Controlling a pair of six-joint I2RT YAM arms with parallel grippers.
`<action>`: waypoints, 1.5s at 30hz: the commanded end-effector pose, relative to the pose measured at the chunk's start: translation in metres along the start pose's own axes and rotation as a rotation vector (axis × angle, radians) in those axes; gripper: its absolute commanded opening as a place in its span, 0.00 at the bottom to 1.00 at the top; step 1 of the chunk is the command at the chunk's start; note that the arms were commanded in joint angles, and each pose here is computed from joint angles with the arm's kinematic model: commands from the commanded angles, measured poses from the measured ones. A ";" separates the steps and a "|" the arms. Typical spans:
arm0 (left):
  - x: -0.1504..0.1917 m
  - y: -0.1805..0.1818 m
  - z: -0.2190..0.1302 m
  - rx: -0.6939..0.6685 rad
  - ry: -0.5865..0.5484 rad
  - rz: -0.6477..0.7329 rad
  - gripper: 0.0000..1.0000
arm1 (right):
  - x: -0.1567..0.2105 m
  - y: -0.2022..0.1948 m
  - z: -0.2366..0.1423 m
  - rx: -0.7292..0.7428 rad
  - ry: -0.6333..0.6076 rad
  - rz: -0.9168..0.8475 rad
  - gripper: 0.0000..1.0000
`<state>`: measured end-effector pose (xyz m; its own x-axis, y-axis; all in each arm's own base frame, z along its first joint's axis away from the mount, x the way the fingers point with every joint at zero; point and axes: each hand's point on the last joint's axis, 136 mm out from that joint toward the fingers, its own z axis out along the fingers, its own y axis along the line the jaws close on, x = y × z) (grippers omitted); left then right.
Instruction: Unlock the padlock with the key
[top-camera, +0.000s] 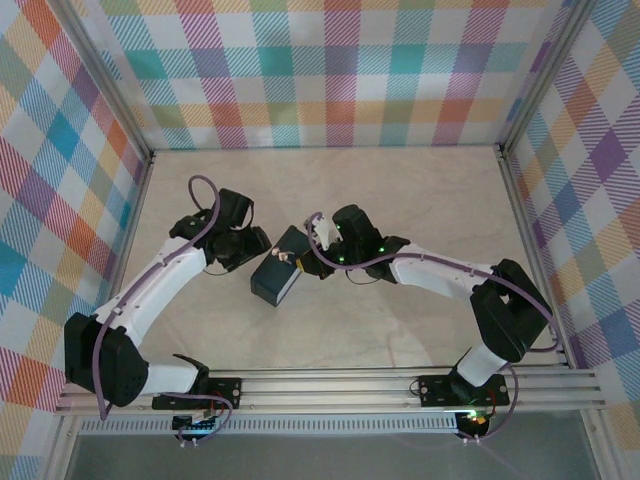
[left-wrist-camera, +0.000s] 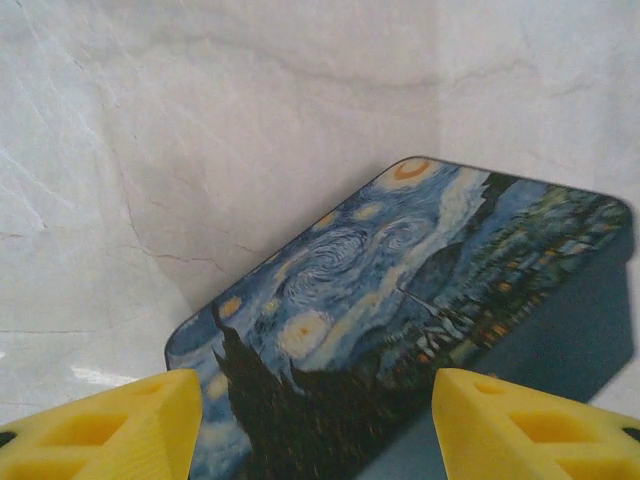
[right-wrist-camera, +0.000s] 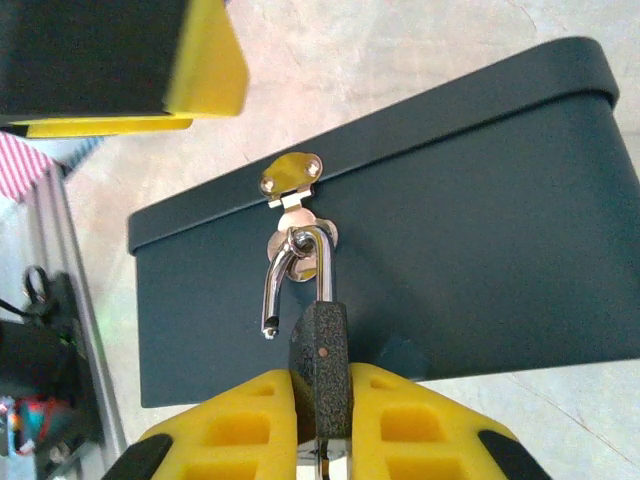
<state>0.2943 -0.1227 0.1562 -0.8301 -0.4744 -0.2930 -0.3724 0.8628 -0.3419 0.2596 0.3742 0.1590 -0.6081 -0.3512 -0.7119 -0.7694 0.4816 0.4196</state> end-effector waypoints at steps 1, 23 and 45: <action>0.000 -0.003 0.011 0.019 0.013 0.024 0.62 | -0.009 0.016 -0.012 0.042 0.053 -0.205 0.05; 0.015 -0.025 0.050 0.090 0.153 0.043 0.60 | 0.015 -0.015 0.020 0.502 0.312 -1.091 0.10; 0.013 -0.035 0.057 0.096 0.193 0.071 0.58 | -0.001 -0.018 0.033 0.641 0.078 -1.519 0.17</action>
<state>0.3437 -0.1515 0.1277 -0.8529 -0.4550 -0.2561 -0.3292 0.8493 -0.4127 0.2845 0.3851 0.1549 0.4955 -0.8296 -0.2573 -0.4627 -0.0014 -0.8865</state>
